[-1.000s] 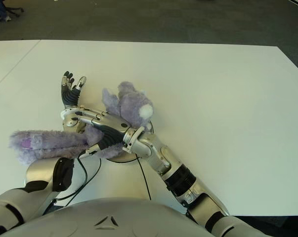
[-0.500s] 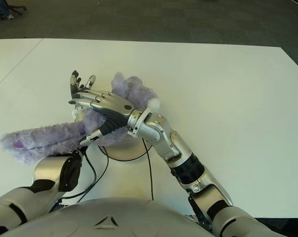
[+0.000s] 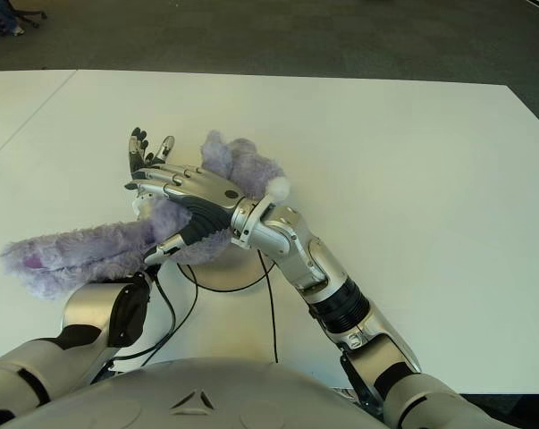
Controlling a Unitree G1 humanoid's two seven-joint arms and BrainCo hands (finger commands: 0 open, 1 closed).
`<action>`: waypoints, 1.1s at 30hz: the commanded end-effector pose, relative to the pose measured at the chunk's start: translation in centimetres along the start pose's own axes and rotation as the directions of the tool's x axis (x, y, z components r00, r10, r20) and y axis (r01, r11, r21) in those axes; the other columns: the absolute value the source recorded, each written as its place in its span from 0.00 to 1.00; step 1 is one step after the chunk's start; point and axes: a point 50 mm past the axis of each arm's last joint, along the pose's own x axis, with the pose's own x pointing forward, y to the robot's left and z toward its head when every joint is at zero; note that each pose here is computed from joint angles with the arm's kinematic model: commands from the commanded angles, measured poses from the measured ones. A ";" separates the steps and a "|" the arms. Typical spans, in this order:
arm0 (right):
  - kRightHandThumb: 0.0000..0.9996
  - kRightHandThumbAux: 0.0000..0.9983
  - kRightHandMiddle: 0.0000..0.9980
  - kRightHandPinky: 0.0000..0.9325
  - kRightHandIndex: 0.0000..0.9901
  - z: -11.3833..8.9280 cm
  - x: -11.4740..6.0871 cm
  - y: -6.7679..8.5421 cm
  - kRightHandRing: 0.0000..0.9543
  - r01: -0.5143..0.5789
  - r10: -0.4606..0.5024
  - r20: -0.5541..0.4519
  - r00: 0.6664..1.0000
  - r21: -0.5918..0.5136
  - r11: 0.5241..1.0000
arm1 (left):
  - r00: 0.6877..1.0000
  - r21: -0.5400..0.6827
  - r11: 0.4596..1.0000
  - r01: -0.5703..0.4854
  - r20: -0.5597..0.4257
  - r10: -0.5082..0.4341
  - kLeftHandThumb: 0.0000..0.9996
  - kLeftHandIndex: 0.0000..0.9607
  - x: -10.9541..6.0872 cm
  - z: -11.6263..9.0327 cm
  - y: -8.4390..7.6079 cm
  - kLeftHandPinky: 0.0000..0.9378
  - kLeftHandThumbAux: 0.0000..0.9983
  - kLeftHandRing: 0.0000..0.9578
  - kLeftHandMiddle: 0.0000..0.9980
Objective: Put the doll into the plate.
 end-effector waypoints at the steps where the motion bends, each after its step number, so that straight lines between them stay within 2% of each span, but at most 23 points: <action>1: 0.06 0.28 0.00 0.00 0.00 -0.4 0.1 -0.1 0.00 -0.024 0.025 -0.021 0.999 0.013 1.000 | 0.887 0.153 0.986 0.061 -0.461 0.016 0.00 0.02 -10.5 -10.7 1.9 0.01 0.61 0.04 0.07; 4: 0.06 0.28 0.00 0.00 0.00 -0.5 0.1 -0.1 0.00 -0.024 0.025 -0.021 0.999 0.013 1.000 | 0.887 0.153 0.986 0.062 -0.461 0.016 0.00 0.02 -10.5 -10.7 1.9 0.01 0.61 0.04 0.07; 5: 0.06 0.28 0.00 0.00 0.00 -0.5 0.1 -0.1 0.00 -0.024 0.025 -0.021 0.999 0.013 1.000 | 0.871 0.159 0.982 0.099 -0.491 -0.009 0.00 0.02 -9.9 -11.2 3.9 0.01 0.61 0.04 0.07; 6: 0.06 0.28 0.00 0.00 0.00 -0.5 0.1 -0.1 0.00 -0.024 0.025 -0.021 0.999 0.013 1.000 | 0.858 0.161 0.979 0.126 -0.513 -0.026 0.00 0.08 -9.5 -11.4 5.4 0.10 0.66 0.15 0.16; 8: 0.06 0.28 0.00 0.00 0.00 -0.5 0.0 -0.1 0.00 -0.024 0.025 -0.022 0.999 0.013 1.000 | 0.849 0.152 0.977 0.147 -0.527 -0.046 0.00 0.10 -9.0 -11.5 6.6 0.12 0.67 0.17 0.18; 16: 0.06 0.28 0.00 0.00 0.00 -0.6 -0.1 -0.1 0.00 -0.024 0.024 -0.022 0.999 0.013 1.000 | 0.854 0.121 0.986 0.113 -0.518 -0.034 0.00 0.09 -8.8 -11.3 6.4 0.12 0.64 0.16 0.17; 22: 0.06 0.28 0.00 0.00 0.00 -0.5 -0.2 -0.1 0.00 -0.024 0.024 -0.022 0.999 0.013 1.000 | 0.863 0.104 0.988 0.110 -0.504 -0.043 0.00 0.09 -8.9 -11.2 5.7 0.13 0.61 0.16 0.17; 33: 0.06 0.28 0.00 0.00 0.00 -0.3 0.1 0.0 0.00 -0.024 0.025 -0.019 1.000 0.013 1.000 | 0.868 0.117 0.986 0.121 -0.495 -0.047 0.00 0.09 -8.8 -11.1 6.1 0.16 0.61 0.18 0.19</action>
